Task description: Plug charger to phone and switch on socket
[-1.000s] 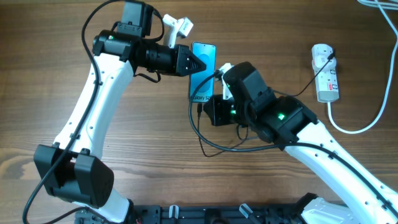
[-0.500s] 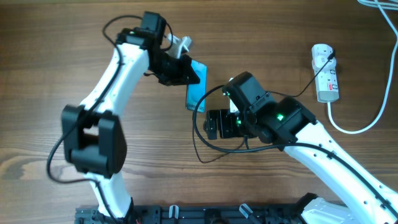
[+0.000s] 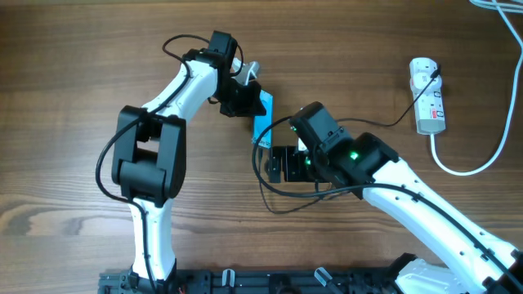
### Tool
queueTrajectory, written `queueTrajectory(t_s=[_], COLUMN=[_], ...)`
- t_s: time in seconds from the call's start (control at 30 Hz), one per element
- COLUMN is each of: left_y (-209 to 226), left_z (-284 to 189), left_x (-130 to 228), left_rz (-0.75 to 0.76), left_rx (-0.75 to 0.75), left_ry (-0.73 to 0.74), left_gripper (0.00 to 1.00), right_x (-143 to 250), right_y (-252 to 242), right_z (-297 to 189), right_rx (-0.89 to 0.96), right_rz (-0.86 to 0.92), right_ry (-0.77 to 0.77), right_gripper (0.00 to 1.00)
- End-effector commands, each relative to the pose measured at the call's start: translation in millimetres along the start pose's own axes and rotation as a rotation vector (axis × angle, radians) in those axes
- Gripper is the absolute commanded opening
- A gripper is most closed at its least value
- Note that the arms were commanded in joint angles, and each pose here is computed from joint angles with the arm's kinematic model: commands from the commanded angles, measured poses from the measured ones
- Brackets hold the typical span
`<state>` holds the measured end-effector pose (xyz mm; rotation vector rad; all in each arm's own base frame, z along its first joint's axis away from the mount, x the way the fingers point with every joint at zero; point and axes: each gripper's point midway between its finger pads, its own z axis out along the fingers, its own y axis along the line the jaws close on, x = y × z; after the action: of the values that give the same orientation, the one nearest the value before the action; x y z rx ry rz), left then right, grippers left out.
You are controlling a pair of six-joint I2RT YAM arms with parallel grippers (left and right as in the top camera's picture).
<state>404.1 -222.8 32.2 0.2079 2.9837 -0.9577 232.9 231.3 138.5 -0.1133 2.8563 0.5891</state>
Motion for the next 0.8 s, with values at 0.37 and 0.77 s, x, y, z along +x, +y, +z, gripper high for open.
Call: queueTrajectory(t_s=[0.37, 0.77], left_y=[16.8, 64.4], left_z=[21.5, -3.1], left_x=[7.6, 21.5], left_rz=[-0.087, -0.249], left_rx=[-0.037, -0.357], left_ry=[0.049, 0.034], left_gripper=[0.43, 0.74], right_x=[2.4, 13.1], right_y=[-0.8, -8.8], right_z=[6.9, 6.2], right_rx=[-0.003, 0.03], right_rz=[0.014, 0.024], right_ry=[0.02, 0.062], right_gripper=[1.0, 1.0])
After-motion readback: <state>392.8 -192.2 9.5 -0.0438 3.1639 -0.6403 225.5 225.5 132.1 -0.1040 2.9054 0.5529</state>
